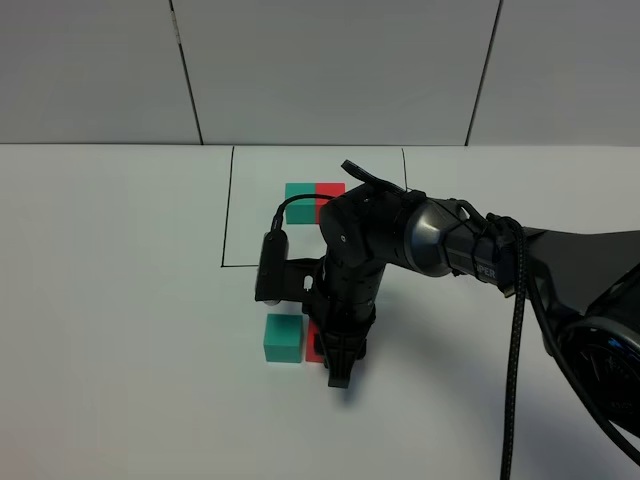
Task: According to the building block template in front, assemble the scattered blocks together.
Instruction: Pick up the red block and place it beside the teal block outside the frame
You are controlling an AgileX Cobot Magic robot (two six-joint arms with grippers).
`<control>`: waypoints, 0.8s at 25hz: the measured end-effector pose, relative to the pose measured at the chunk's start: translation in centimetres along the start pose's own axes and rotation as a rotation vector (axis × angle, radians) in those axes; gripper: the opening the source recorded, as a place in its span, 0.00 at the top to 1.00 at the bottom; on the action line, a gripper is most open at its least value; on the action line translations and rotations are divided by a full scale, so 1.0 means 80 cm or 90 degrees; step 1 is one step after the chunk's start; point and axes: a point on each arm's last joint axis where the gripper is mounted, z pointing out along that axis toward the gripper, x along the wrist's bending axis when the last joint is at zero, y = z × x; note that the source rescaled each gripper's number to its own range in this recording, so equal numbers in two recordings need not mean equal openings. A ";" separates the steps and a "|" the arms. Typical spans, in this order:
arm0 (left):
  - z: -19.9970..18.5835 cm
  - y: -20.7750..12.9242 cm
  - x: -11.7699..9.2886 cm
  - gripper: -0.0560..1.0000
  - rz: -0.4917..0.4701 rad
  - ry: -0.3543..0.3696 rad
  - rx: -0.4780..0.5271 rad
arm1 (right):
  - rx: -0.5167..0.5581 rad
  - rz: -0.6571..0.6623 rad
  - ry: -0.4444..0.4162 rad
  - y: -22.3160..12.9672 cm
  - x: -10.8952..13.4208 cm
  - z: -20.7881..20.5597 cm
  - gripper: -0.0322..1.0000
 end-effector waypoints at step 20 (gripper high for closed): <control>0.000 0.000 0.000 0.08 0.000 0.000 0.000 | 0.006 -0.003 0.006 -0.001 0.001 0.001 0.57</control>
